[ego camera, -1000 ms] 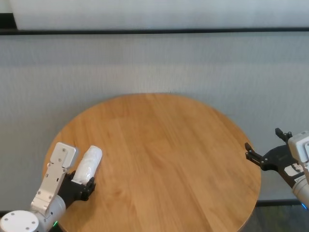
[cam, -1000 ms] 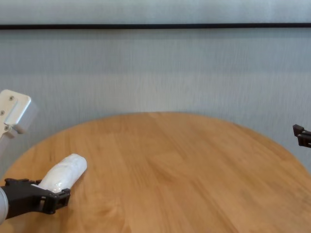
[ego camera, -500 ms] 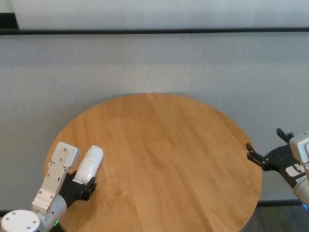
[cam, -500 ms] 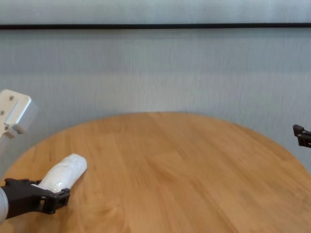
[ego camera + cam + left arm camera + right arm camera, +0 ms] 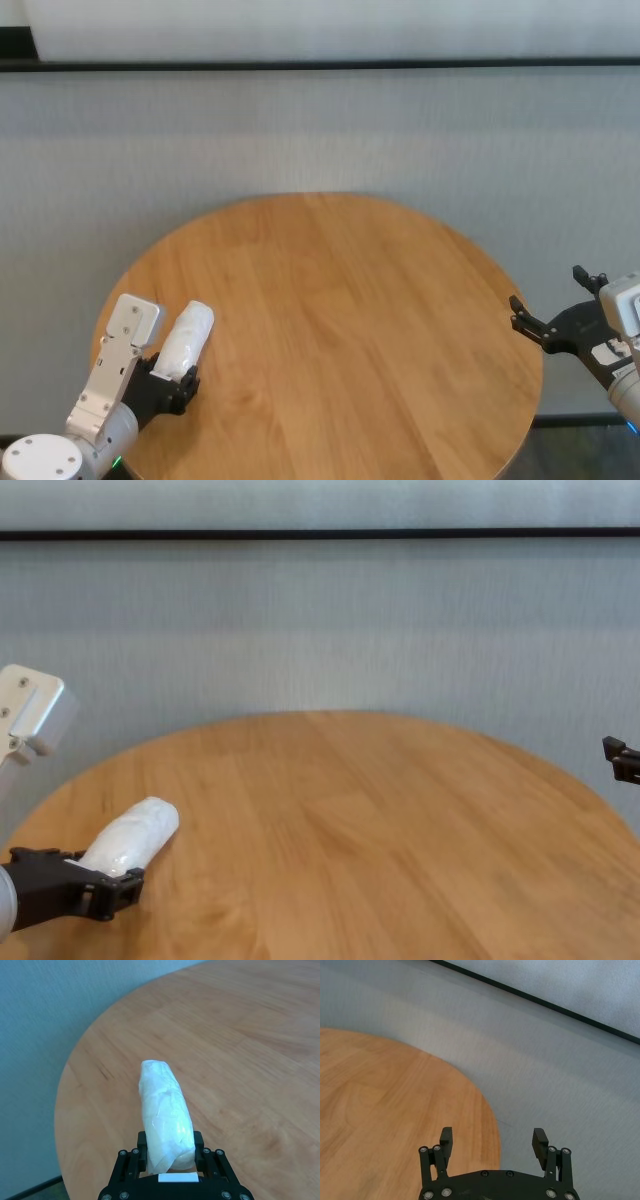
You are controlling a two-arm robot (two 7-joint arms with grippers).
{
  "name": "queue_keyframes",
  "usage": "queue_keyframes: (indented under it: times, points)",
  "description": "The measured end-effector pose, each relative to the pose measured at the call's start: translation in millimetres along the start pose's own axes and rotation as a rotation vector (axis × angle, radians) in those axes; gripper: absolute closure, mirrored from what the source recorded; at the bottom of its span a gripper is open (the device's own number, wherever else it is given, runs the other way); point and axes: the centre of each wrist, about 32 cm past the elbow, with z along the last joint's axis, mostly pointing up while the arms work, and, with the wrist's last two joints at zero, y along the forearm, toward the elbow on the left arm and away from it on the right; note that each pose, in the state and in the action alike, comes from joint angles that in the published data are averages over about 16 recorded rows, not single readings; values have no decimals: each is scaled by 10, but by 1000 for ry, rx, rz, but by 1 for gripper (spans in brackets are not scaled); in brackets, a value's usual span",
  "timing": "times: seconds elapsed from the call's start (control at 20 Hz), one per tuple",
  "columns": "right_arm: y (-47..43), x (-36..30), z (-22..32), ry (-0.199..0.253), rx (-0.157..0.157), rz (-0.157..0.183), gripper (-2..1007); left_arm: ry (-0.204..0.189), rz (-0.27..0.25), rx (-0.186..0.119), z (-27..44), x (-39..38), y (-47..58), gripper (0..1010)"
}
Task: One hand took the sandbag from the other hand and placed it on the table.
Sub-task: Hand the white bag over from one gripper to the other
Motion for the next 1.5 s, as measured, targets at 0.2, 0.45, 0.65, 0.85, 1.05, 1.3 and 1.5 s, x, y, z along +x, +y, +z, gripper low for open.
queue_keyframes:
  times: [0.2, 0.45, 0.65, 0.85, 1.05, 1.3, 1.5]
  points:
    - [0, 0, 0, 0, 0, 0, 0, -14, -30, -21, 21, 29, 42, 455]
    - [0, 0, 0, 0, 0, 0, 0, -45, -94, -62, 64, 95, 140, 455]
    - [0, 0, 0, 0, 0, 0, 0, -80, -163, -114, 107, 160, 246, 455]
    - [0, 0, 0, 0, 0, 0, 0, -123, -236, -181, 160, 215, 353, 455]
    - [0, 0, 0, 0, 0, 0, 0, -171, -307, -258, 221, 244, 444, 455]
    - [0, 0, 0, 0, 0, 0, 0, -235, -394, -361, 318, 236, 522, 455]
    - [0, 0, 0, 0, 0, 0, 0, -284, -457, -421, 404, 214, 561, 455]
